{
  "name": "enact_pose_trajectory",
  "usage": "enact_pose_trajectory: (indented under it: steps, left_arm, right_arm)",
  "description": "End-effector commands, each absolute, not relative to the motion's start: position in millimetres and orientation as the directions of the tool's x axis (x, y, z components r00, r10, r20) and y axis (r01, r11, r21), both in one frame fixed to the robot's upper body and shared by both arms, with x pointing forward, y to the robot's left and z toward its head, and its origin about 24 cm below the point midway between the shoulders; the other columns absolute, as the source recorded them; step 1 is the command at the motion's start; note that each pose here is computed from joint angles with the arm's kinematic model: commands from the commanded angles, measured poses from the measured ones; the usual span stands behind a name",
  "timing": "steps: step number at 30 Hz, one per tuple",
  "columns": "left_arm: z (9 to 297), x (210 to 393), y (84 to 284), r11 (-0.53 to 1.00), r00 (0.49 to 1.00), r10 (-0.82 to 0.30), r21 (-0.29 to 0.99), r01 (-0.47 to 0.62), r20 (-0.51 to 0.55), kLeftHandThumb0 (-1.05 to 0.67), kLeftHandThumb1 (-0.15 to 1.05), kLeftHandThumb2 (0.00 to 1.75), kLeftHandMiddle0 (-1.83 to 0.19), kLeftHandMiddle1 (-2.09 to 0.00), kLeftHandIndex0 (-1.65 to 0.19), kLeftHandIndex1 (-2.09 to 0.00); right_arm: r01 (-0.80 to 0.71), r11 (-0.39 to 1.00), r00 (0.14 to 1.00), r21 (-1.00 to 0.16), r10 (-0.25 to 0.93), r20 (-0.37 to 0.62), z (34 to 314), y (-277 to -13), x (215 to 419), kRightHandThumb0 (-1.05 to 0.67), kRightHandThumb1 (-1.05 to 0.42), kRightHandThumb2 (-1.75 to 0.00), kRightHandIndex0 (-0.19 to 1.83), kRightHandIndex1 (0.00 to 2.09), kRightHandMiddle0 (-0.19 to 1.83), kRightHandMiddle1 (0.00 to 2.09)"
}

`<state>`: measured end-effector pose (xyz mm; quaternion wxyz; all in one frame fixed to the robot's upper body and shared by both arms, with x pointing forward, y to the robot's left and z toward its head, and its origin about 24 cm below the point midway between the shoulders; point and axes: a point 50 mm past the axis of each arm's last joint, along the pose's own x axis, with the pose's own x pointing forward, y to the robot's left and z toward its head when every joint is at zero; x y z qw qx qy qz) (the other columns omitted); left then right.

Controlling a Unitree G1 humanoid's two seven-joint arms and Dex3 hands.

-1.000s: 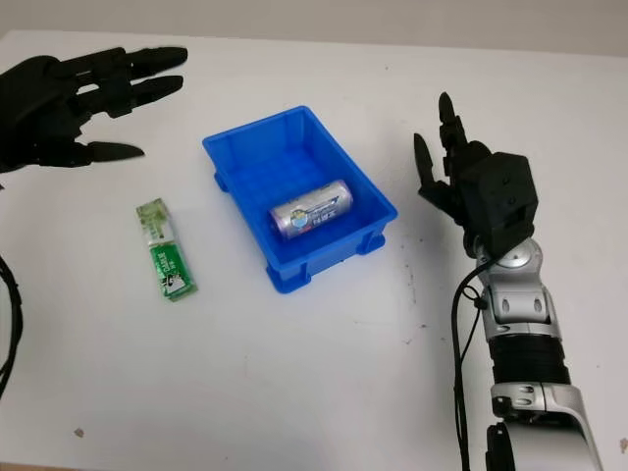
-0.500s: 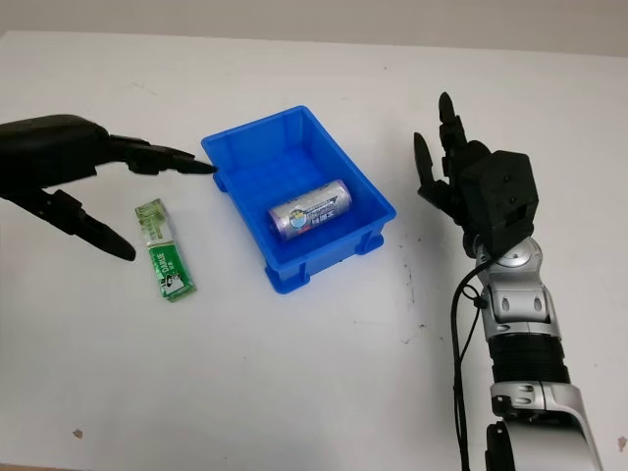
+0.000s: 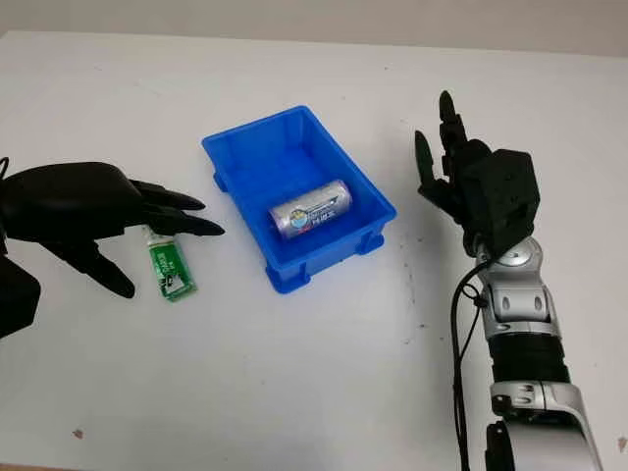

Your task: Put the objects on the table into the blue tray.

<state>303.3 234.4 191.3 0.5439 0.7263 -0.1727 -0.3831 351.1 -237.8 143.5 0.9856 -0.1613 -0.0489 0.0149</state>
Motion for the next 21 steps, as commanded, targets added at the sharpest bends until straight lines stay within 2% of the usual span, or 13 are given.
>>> enact_pose_trajectory:
  steps: [1,5,7,8,9,10,11,12,13,15,21]
  left_arm:
    - [178.5,302.2,236.6,-0.364,0.639,-0.679,0.921,0.135,-0.362,-0.42,0.84,0.07,-0.39,-0.09,-0.41,-0.09]
    - [167.2,304.9,236.2,-0.409,0.631,-0.706,0.912,0.008,-0.322,-0.31,0.91,0.08,-0.49,-0.12,-0.49,-0.12]
    - [162.4,306.7,235.0,-0.436,0.622,-0.731,0.893,-0.109,-0.281,-0.15,0.94,0.08,-0.58,-0.17,-0.58,-0.17]
    - [159.7,308.5,234.4,-0.45,0.613,-0.749,0.873,-0.191,-0.252,-0.11,0.95,0.07,-0.58,-0.31,-0.59,-0.27]
    - [157.1,310.3,234.5,-0.451,0.603,-0.767,0.852,-0.265,-0.219,-0.1,0.96,0.06,-0.43,-1.0,-0.5,-0.72]
    - [154.7,312.1,235.2,-0.451,0.591,-0.783,0.831,-0.325,-0.194,-0.15,1.0,0.07,-0.45,-1.65,-0.31,-1.51]
    - [152.6,313.8,236.3,-0.447,0.581,-0.795,0.816,-0.368,-0.174,-0.18,1.02,0.07,-0.54,-1.87,-0.25,-1.8]
    - [150.6,315.6,237.7,-0.443,0.576,-0.802,0.804,-0.396,-0.158,-0.21,1.03,0.1,-0.65,-1.98,-0.24,-1.94]
    - [149.5,317.3,239.1,-0.435,0.568,-0.81,0.796,-0.421,-0.143,-0.3,1.04,0.12,-0.81,-2.05,-0.27,-2.03]
    - [148.1,320.3,242.0,-0.414,0.551,-0.827,0.786,-0.459,-0.114,-0.41,1.05,0.16,-0.94,-2.08,-0.34,-2.08]
    - [158.5,326.9,245.7,-0.364,0.511,-0.859,0.728,-0.58,-0.023,-0.55,1.05,0.26,-1.12,-2.09,-0.42,-2.09]
  right_arm:
    - [-0.003,0.949,0.993,-0.314,0.039,0.108,149.1,-240.0,350.1,-0.64,-1.05,-0.76,-0.19,0.0,-0.19,0.0]
    - [0.0,0.948,0.994,-0.318,0.034,0.103,148.7,-239.9,350.5,-0.64,-1.05,-0.76,-0.19,0.0,-0.19,0.0]
    - [-0.001,0.95,0.994,-0.312,0.035,0.102,148.4,-239.7,350.6,-0.65,-1.05,-0.75,-0.19,0.0,-0.19,0.0]
    - [-0.001,0.952,0.994,-0.305,0.033,0.101,147.8,-239.8,350.5,-0.65,-1.05,-0.75,-0.19,0.0,-0.19,0.0]
    - [-0.002,0.956,0.994,-0.294,0.033,0.101,147.2,-239.9,350.4,-0.65,-1.05,-0.75,-0.19,0.0,-0.19,0.0]
    - [-0.004,0.958,0.994,-0.287,0.034,0.101,146.5,-240.0,350.3,-0.65,-1.05,-0.74,-0.19,0.0,-0.19,0.0]
    - [-0.006,0.96,0.994,-0.281,0.037,0.103,146.1,-240.0,350.1,-0.65,-1.05,-0.74,-0.19,0.0,-0.19,0.0]
    - [-0.009,0.961,0.994,-0.276,0.039,0.103,145.6,-240.2,350.0,-0.65,-1.05,-0.74,-0.19,0.0,-0.19,0.0]
    - [-0.01,0.963,0.994,-0.27,0.04,0.103,145.2,-240.3,350.0,-0.65,-1.05,-0.73,-0.19,0.0,-0.19,0.0]
    - [-0.011,0.965,0.994,-0.26,0.039,0.101,144.6,-240.6,349.9,-0.66,-1.05,-0.72,-0.19,0.0,-0.19,0.0]
    - [-0.017,0.972,0.994,-0.236,0.042,0.102,144.6,-239.2,350.3,-0.65,-1.05,-0.7,-0.19,0.0,-0.19,0.0]
